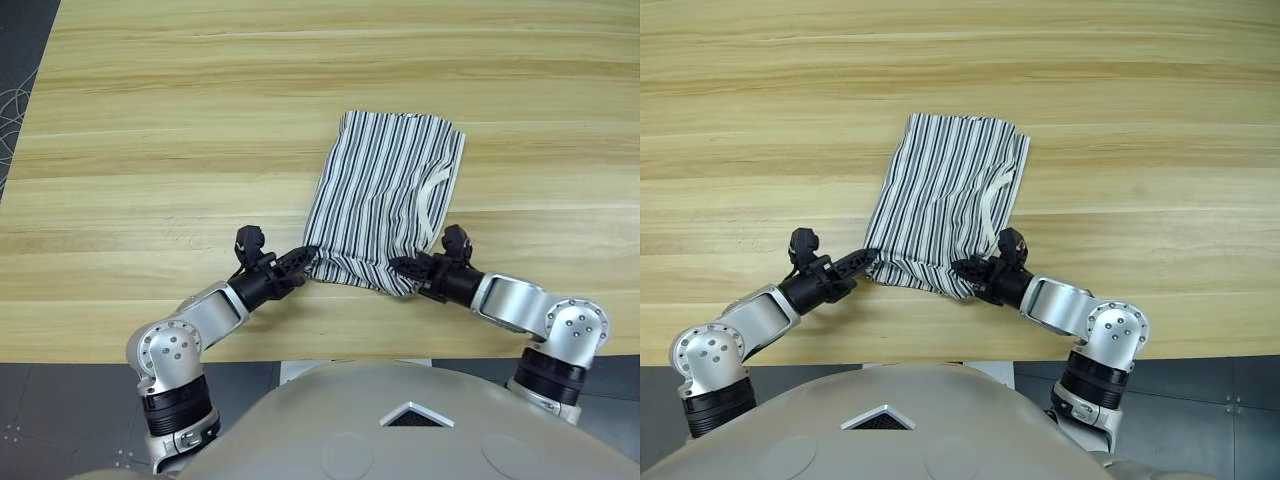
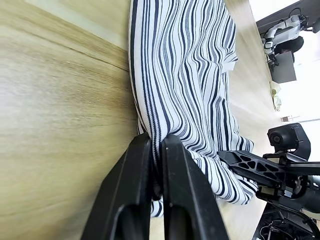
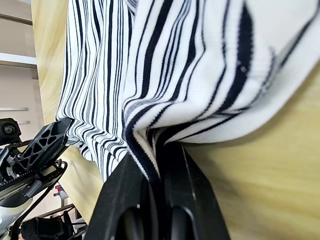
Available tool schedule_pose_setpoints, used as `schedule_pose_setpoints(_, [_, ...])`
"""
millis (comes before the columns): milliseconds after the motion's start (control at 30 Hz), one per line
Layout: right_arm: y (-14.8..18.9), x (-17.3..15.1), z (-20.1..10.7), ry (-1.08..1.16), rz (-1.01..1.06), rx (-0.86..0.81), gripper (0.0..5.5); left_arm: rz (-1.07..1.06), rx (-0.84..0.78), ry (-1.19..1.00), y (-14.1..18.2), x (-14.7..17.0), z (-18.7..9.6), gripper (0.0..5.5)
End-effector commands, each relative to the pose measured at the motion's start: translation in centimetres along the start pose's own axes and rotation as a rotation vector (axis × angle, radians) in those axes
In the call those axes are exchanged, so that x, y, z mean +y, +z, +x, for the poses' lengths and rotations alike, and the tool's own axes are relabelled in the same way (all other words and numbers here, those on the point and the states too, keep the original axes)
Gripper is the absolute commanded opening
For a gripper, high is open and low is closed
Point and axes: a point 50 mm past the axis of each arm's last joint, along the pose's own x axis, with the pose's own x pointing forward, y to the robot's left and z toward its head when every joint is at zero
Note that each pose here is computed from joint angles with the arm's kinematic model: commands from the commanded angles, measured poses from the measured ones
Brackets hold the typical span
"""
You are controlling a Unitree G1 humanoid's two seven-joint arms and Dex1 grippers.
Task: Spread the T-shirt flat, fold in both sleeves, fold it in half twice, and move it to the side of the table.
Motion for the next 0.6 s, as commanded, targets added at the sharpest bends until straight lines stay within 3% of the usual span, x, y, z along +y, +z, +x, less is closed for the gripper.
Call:
schedule_pose_setpoints(33, [-0.9, -2.6, 1.4, -0.269, 0.056, 0.05, 0.11, 0.021, 0.02, 0.008, 0.4, 0.0, -0.3, 0.11])
schedule_pose_setpoints(233, [-0.2, -0.8, 2.8, -0.222, 0.059, 0.003, 0.11, 0.049, 0.042, 0.016, 1.2, 0.2, -1.3, 0.11])
schedule_pose_setpoints(600, [-1.2, -0.6, 1.6, -0.188, 0.018, 0.016, 0.1, 0.033, 0.053, 0.015, 0.2, -0.3, -2.4, 0.11])
